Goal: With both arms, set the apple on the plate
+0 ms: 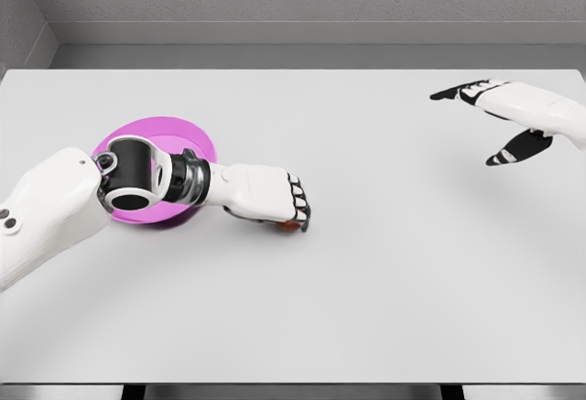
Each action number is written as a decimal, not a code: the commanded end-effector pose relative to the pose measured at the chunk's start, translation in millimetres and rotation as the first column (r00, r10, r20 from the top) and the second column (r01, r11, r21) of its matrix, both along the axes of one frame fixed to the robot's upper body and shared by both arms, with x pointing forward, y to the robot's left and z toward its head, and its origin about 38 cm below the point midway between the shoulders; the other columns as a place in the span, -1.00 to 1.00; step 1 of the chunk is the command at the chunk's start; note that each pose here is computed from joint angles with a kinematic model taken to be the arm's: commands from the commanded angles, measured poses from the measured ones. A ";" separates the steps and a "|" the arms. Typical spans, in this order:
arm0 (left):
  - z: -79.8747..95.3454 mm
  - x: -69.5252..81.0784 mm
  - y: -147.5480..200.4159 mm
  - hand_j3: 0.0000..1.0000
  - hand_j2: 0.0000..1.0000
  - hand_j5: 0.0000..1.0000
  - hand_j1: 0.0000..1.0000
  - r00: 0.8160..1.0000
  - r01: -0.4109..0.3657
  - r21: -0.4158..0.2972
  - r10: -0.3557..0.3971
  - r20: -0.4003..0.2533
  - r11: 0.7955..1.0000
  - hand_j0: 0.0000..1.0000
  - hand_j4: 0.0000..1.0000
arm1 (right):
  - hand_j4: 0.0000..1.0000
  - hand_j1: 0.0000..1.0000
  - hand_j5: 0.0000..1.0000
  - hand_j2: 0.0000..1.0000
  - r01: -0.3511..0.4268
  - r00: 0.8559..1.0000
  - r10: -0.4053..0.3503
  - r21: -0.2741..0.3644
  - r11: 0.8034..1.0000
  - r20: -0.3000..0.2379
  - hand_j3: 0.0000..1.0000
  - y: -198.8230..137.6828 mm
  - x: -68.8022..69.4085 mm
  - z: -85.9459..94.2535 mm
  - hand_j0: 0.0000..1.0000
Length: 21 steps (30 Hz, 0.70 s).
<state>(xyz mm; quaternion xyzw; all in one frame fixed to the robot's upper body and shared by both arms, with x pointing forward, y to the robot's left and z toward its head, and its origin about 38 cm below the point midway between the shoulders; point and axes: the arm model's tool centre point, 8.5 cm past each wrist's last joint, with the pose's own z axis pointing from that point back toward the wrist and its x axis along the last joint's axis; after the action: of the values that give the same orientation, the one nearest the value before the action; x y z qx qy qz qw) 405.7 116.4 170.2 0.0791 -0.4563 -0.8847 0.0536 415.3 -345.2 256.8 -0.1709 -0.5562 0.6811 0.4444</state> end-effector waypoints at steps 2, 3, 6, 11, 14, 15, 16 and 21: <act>-1.1 -0.9 -0.1 0.23 0.23 0.23 0.23 1.000 0.001 0.006 -0.001 -0.001 1.000 0.23 0.23 | 1.00 1.00 1.00 1.00 -0.001 1.000 0.001 0.004 1.000 0.001 1.00 0.5 0.1 1.0 1.00; -1.1 -0.9 -0.1 0.22 0.22 0.22 0.22 1.000 0.001 0.006 -0.001 -0.001 1.000 0.22 0.22 | 1.00 1.00 1.00 1.00 0.001 1.000 -0.001 0.004 1.000 -0.001 1.00 0.0 0.1 0.2 1.00; -2.5 -1.7 -0.4 0.17 0.17 0.17 0.17 1.000 0.004 0.010 -0.004 -0.003 1.000 0.17 0.17 | 1.00 1.00 1.00 1.00 -0.002 1.000 0.002 0.005 1.000 -0.003 1.00 1.1 -0.3 -0.9 1.00; -4.6 -2.1 0.9 -0.14 -0.14 -0.14 -0.14 1.000 0.002 0.025 -0.002 -0.007 1.000 -0.14 -0.14 | 1.00 1.00 1.00 1.00 -0.003 1.000 0.003 0.007 1.000 -0.002 1.00 1.6 0.0 -0.5 1.00; -5.7 -2.9 0.2 -0.21 -0.21 -0.21 -0.21 1.000 0.004 0.027 -0.004 -0.010 1.000 -0.21 -0.21 | 1.00 1.00 1.00 1.00 -0.003 1.000 0.003 0.007 1.000 0.000 1.00 1.7 0.2 0.2 1.00; -5.8 -2.9 0.3 -0.25 -0.25 -0.25 -0.25 1.000 0.004 0.028 -0.004 -0.010 1.000 -0.25 -0.25 | 1.00 1.00 1.00 1.00 -0.003 1.000 0.003 0.007 1.000 0.000 1.00 1.7 0.2 0.2 1.00; -6.3 -2.4 0.8 -0.29 -0.29 -0.29 -0.29 1.000 0.002 0.032 -0.002 -0.008 0.999 -0.29 -0.29 | 1.00 1.00 1.00 1.00 -0.003 1.000 0.003 0.007 1.000 0.000 1.00 1.7 0.2 0.2 1.00; -5.9 -1.2 3.9 -0.63 -0.63 -0.63 -0.63 1.000 -0.006 0.032 0.006 -0.002 0.999 -0.63 -0.63 | 1.00 1.00 1.00 1.00 -0.003 1.000 0.003 0.005 1.000 -0.004 1.00 1.3 -0.4 -1.4 1.00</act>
<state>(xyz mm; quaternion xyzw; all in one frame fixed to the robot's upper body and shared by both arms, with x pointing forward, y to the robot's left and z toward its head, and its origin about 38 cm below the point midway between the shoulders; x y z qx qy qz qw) 403.7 118.3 164.5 0.0758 -0.4488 -0.8884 0.0601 415.0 -343.3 255.2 -0.1681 -0.5570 0.6813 0.4442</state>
